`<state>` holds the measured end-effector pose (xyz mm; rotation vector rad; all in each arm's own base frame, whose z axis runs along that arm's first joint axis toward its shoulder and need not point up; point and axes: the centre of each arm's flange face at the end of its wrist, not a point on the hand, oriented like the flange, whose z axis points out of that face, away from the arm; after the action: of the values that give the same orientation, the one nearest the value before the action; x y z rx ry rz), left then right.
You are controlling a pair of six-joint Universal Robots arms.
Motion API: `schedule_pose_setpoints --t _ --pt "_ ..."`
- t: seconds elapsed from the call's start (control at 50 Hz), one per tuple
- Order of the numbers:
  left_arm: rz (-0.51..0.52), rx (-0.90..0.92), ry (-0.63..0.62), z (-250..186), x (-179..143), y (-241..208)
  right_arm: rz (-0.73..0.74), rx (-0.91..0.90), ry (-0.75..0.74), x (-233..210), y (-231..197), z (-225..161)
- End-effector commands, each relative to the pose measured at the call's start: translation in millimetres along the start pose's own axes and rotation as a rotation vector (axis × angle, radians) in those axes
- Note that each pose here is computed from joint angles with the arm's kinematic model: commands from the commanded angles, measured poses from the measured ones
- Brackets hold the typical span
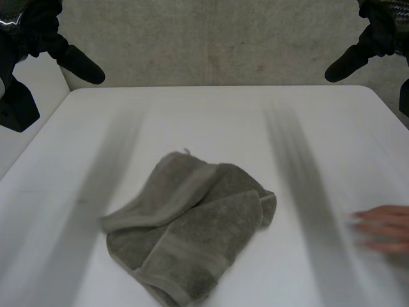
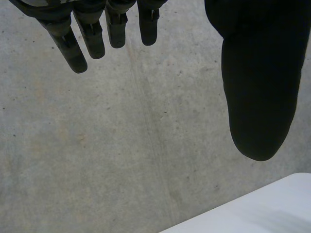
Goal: Fold the towel.
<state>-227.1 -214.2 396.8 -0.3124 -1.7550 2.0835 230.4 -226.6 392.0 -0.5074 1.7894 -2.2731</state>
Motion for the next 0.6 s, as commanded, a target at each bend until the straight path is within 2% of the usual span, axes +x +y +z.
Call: schedule_pose_setpoints --t 0.02,0.22,0.32,0.44,0.54,0.58,0.6 --pt "0.001 -0.003 0.003 0 1 2 0.0 -0.002 -0.004 0 1 0" --pt "0.01 -0.019 0.014 1 3 7 -0.044 -0.012 -0.035 -7 5 0" --pt "0.057 -0.066 0.014 10 2 22 -0.096 -0.062 -0.162 -27 22 4" --pt "0.169 -0.177 0.022 29 -2 59 -0.121 -0.152 -0.251 -42 41 2" --pt "0.272 -0.279 0.034 37 -7 91 -0.129 -0.312 -0.42 -75 71 -10" --pt "0.346 -0.345 0.049 38 -11 108 -0.133 -0.346 -0.472 -84 79 -15" --pt "0.347 -0.345 0.049 38 -11 108 -0.133 -0.346 -0.472 -84 79 -15"
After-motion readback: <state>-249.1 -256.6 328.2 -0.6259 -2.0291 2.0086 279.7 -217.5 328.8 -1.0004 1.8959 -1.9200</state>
